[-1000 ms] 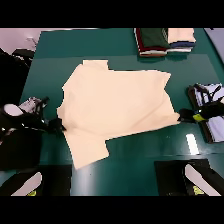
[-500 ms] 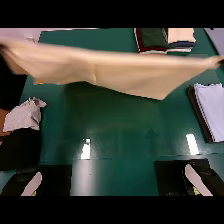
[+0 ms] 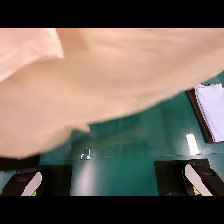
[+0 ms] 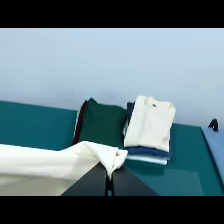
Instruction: Fold the shirts.
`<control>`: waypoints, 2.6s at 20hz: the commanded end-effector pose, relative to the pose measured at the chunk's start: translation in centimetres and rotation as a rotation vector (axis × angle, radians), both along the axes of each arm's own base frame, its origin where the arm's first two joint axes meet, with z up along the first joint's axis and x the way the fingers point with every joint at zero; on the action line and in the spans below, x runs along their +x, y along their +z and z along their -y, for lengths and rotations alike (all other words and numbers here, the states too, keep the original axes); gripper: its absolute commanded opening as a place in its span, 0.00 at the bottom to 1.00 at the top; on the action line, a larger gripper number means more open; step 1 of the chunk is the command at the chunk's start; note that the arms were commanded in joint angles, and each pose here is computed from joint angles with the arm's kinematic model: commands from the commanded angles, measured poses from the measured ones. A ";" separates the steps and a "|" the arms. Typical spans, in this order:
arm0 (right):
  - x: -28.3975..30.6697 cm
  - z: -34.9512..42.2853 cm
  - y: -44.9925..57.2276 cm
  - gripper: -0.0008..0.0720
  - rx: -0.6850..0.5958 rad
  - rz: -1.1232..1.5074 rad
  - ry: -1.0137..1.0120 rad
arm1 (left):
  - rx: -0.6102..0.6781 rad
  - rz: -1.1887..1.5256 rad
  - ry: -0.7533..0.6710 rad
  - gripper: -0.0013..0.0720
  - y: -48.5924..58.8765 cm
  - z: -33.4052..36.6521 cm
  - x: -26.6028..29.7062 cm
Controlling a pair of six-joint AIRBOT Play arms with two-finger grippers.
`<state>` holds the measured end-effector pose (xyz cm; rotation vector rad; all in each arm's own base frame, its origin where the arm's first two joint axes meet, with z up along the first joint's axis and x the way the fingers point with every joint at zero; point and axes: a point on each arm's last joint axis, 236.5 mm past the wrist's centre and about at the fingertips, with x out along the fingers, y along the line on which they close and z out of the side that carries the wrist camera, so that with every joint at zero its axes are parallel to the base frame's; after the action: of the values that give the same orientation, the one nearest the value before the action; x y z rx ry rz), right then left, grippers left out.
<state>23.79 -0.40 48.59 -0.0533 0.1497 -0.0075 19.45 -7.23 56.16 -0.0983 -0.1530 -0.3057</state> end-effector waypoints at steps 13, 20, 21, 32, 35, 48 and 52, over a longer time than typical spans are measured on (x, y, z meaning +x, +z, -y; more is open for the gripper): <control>20.5 0.9 -43.3 0.03 0.186 -1.116 0.104 | -0.029 -1.260 -0.115 0.05 -51.8 -0.1 28.2; 28.0 0.3 -41.1 0.03 0.231 -0.981 0.137 | -0.003 -1.226 -0.129 0.05 -53.1 -0.4 33.1; 28.1 0.4 -40.4 0.03 0.224 -0.965 0.136 | 0.023 -1.233 -0.124 0.05 -52.8 -1.0 32.9; 19.3 -1.1 -50.1 0.03 0.278 -1.210 0.113 | 0.051 -1.593 -0.174 0.05 -61.8 -1.2 23.9; 18.1 -2.1 -51.7 0.03 0.273 -1.221 0.116 | 0.055 -1.656 -0.193 0.05 -63.5 -1.1 21.9; 1.9 3.1 -51.4 0.55 0.438 -1.415 0.013 | 0.157 -1.476 -0.058 0.70 -52.3 -3.4 15.5; -5.9 2.8 -55.6 0.71 0.612 -1.519 -0.069 | 0.129 -1.502 -0.046 0.70 -53.6 -2.9 10.2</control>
<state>23.52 -4.11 -4.64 0.4608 1.5821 0.0283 32.80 -4.30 3.09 -0.1687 1.3551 -0.2447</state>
